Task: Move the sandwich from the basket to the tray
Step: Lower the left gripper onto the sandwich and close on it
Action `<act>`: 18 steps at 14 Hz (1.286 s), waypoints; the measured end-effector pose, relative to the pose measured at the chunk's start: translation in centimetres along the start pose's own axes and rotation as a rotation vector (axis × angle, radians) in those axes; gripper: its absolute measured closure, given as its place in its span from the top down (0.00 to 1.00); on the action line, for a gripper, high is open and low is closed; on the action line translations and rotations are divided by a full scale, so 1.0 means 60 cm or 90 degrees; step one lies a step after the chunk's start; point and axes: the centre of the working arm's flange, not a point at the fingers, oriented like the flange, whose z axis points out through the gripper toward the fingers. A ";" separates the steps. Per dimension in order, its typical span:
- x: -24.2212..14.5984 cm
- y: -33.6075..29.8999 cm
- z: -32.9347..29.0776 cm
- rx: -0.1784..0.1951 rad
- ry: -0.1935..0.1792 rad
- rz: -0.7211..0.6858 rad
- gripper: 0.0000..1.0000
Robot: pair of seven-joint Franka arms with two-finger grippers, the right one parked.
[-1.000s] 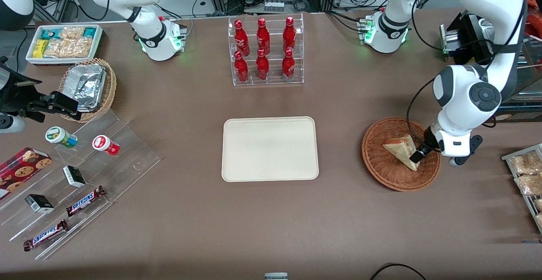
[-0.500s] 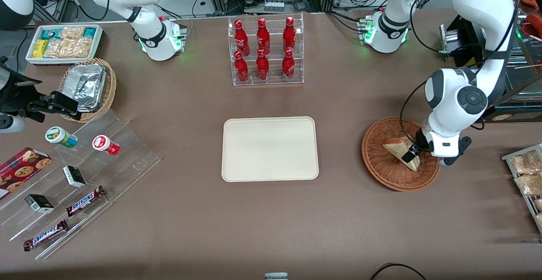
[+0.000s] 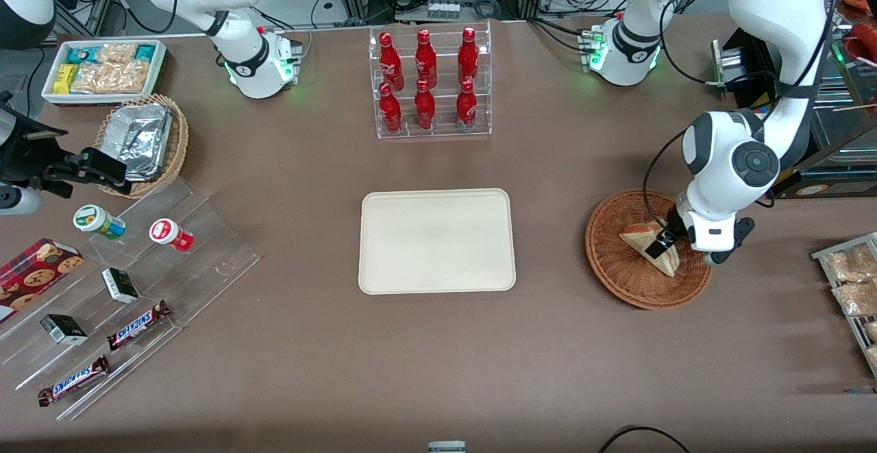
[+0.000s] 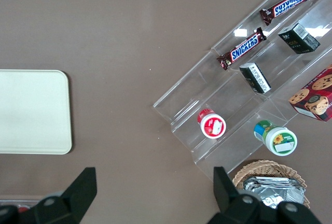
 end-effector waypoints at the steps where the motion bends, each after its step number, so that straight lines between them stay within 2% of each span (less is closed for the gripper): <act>1: -0.005 0.003 0.002 0.001 -0.001 -0.001 1.00; 5: -0.015 0.002 0.012 0.008 -0.008 -0.004 1.00; 6: -0.015 0.002 0.013 0.008 -0.008 -0.005 0.96; 10: -0.015 0.001 0.013 0.008 -0.008 -0.006 0.51; 11: -0.015 0.001 0.013 0.008 -0.008 -0.006 0.42; 13: -0.016 0.001 0.013 0.009 -0.009 -0.006 0.31; 16: -0.013 0.003 0.001 0.015 -0.011 -0.001 0.26; 18: -0.007 0.018 -0.039 0.033 -0.025 0.026 0.16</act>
